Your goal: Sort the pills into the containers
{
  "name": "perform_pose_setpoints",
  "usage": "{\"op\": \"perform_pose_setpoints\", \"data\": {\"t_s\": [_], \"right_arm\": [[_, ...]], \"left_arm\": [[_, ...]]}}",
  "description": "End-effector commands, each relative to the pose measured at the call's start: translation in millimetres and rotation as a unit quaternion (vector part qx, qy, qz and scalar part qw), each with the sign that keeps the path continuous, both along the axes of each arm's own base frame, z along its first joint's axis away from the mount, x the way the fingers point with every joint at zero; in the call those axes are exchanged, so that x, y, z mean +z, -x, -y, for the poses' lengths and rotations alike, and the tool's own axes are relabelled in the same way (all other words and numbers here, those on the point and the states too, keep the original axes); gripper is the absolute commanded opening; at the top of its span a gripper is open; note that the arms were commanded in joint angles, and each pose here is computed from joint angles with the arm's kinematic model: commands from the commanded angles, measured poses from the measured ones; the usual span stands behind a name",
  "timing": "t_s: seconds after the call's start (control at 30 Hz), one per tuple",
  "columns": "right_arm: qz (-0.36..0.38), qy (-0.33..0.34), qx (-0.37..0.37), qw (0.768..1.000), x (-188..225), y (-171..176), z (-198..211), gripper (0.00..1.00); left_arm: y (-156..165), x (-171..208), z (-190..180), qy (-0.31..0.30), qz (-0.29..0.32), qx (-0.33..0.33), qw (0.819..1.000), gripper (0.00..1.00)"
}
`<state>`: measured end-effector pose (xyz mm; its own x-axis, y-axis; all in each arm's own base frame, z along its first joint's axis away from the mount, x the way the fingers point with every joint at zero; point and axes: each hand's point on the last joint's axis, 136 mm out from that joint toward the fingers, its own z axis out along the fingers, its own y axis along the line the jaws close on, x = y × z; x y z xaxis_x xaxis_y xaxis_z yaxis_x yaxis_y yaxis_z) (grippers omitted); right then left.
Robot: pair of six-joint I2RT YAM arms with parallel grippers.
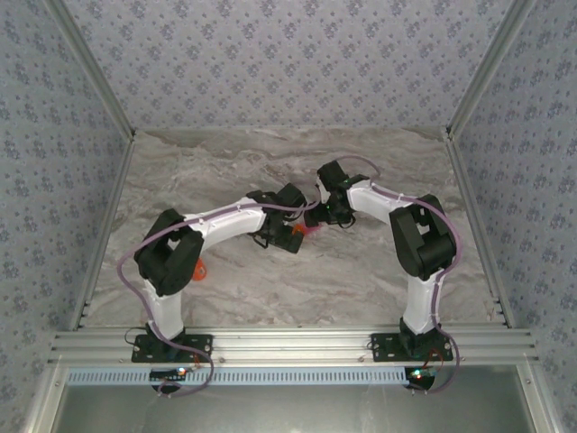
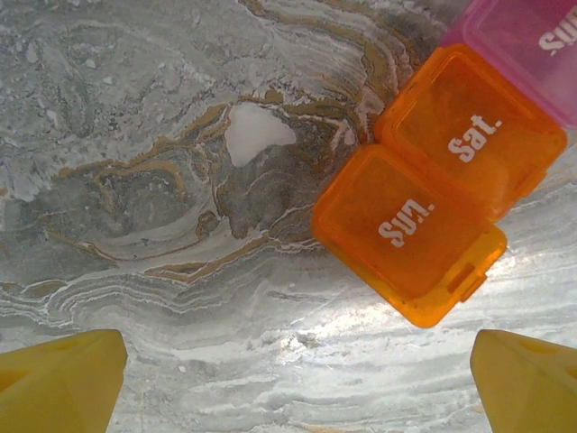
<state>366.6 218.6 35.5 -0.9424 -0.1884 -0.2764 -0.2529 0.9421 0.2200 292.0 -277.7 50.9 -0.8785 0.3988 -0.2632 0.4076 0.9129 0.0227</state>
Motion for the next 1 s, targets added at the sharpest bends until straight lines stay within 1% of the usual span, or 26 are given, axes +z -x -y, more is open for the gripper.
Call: {"op": "perform_pose_setpoints", "data": {"t_s": [0.0, 0.2, 0.5, 0.97], "right_arm": [[-0.023, 0.025, -0.001, 0.999, -16, 12, 5, 0.76], [-0.023, 0.027, 0.0, 0.999, -17, 13, 5, 0.75], [-0.024, 0.031, 0.002, 0.999, -19, 16, 7, 0.75], [-0.027, 0.033, 0.003, 0.999, -22, 19, 7, 0.75]], "left_arm": [[-8, 4, 7, -0.002, 0.013, -0.008, 1.0, 0.98], [-17, 5, 1, -0.008, 0.022, 0.005, 1.0, 0.98], [-33, 18, -8, 0.003, 0.038, 0.023, 0.999, 0.98], [-57, 27, -16, 0.007, 0.049, 0.044, 0.998, 0.98]]}}
